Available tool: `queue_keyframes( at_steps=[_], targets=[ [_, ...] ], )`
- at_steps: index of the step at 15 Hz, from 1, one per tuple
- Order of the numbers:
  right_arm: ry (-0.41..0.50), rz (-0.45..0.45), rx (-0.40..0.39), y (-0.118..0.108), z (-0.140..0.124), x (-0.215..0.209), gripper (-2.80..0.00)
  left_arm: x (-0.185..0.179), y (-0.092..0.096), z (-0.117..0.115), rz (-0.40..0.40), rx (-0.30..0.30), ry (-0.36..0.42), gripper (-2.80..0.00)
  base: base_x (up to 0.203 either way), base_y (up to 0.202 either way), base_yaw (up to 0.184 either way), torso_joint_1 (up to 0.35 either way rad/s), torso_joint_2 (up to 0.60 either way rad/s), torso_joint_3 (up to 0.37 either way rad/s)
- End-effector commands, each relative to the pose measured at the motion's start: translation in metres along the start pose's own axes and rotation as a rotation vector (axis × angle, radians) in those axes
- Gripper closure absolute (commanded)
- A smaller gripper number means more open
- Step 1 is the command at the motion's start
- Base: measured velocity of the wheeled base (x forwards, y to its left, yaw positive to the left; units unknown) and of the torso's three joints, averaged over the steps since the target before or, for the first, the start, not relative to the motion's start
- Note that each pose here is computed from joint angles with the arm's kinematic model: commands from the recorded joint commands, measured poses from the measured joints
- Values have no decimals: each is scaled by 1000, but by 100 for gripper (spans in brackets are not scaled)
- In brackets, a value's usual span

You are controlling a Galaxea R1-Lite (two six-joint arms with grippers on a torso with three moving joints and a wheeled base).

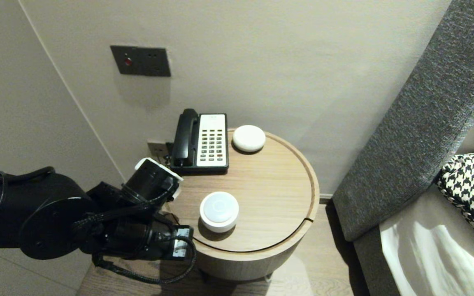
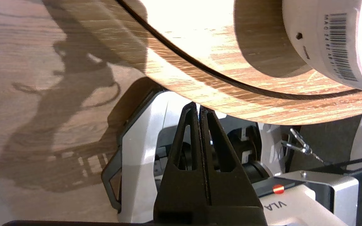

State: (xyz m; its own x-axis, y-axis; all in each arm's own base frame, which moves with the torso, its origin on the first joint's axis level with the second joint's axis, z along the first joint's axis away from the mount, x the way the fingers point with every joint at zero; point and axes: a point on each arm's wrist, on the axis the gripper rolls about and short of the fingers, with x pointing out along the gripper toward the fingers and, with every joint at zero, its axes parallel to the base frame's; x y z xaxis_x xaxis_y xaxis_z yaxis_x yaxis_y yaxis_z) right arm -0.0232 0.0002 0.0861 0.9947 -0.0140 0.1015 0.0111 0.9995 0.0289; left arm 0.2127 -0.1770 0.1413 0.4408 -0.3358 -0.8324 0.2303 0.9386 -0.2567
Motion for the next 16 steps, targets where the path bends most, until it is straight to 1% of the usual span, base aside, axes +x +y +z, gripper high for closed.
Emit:
queue_keyframes(
  at_steps=[1,2,5,6,7,8,11,14,15,16],
  targets=[
    [40,-1,0,0,-11,2,0,-5,5,-8,4,-2,8,0,0,0,0,0,0,0],
    [40,-1,0,0,-11,2,0,-11,8,-15,3,1,9,0,0,0,0,0,0,0],
    [40,-1,0,0,-11,2,0,-26,26,-46,23,18,46,0,0,0,0,0,0,0],
    [40,-1,0,0,-11,2,0,-32,32,-55,24,19,44,0,0,0,0,0,0,0],
    [40,-1,-1,0,-11,2,0,-38,38,-62,28,13,38,0,0,0,0,0,0,0],
    [40,-1,0,0,-11,2,0,-43,47,-66,46,-8,21,0,0,0,0,0,0,0],
    [40,-1,0,0,-11,2,0,-60,79,-61,176,-73,-87,0,0,0,0,0,0,0],
    [40,-1,0,0,-11,2,0,-91,111,-50,293,-99,-230,0,0,0,0,0,0,0],
    [40,-1,-1,0,-11,2,0,-109,117,-48,325,-107,-304,0,0,0,0,0,0,0],
    [40,-1,0,0,-11,2,0,-127,117,-48,339,-108,-369,0,0,0,0,0,0,0]
  ],
)
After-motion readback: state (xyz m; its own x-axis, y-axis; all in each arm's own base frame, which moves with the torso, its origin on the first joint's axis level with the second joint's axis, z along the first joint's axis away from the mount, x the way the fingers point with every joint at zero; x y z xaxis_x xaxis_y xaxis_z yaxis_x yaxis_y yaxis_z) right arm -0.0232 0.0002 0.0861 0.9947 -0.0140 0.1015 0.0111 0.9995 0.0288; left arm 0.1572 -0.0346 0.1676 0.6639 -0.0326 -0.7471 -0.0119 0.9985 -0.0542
